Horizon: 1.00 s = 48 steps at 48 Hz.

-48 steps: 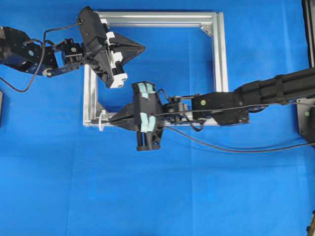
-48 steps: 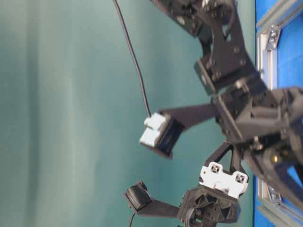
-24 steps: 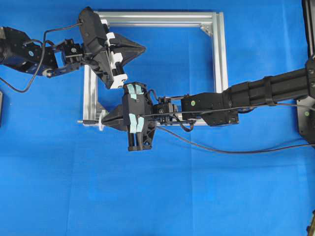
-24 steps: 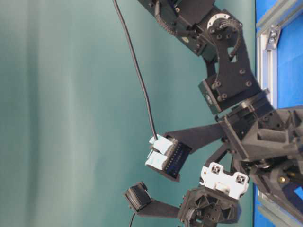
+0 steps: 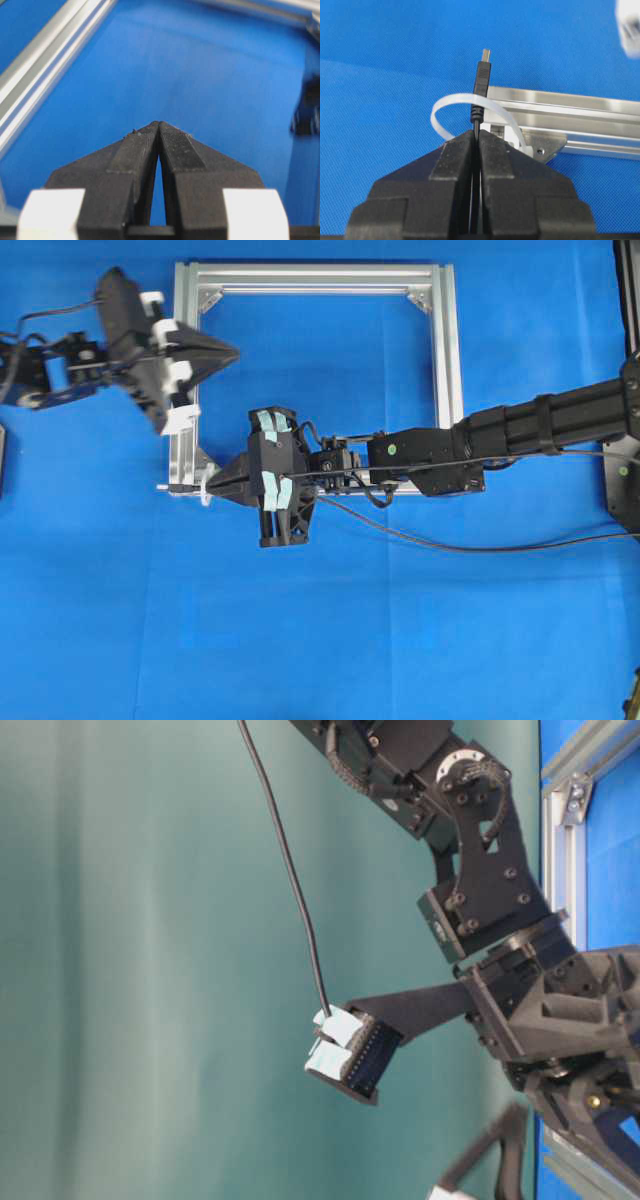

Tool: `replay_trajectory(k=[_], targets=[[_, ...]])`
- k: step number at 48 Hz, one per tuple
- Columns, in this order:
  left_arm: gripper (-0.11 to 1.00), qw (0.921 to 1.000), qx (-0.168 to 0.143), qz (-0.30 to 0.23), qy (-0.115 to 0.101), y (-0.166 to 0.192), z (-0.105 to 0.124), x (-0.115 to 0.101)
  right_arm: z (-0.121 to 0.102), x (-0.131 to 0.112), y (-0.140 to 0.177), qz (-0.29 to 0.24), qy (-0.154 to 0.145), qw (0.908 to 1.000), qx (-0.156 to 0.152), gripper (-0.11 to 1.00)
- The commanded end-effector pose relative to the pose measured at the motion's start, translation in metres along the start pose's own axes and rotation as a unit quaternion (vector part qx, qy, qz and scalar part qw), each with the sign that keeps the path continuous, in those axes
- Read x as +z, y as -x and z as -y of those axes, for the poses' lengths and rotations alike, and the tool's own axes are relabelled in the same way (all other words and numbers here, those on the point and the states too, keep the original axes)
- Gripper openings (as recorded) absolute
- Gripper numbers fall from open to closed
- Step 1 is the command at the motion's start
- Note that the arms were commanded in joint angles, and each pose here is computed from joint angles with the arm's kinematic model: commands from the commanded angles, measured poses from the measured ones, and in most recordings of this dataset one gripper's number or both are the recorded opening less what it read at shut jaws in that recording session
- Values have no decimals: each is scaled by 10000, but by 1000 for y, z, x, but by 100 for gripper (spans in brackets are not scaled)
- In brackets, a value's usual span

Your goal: Insert the wire through the string loop located on the left side.

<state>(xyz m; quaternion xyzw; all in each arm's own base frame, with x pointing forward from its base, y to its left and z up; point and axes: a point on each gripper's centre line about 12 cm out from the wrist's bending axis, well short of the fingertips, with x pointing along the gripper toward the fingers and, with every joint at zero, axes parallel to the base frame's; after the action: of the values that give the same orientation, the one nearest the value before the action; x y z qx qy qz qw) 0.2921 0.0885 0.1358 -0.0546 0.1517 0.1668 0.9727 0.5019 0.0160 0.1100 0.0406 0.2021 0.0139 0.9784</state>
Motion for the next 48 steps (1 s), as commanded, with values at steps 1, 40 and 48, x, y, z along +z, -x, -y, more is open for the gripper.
replay_trajectory(k=[1,40,48], targets=[[0,9999,-23,99,-17,20,0,1,0,19,2,245,5,9997,14,0],[0,9964,-805,14,-248,100,27,-26,-1,19,2,244,8,9997,21,0],[0,9837,-1714,21,-536,110,65,-29,0,19,3,237,5,9997,13,0]])
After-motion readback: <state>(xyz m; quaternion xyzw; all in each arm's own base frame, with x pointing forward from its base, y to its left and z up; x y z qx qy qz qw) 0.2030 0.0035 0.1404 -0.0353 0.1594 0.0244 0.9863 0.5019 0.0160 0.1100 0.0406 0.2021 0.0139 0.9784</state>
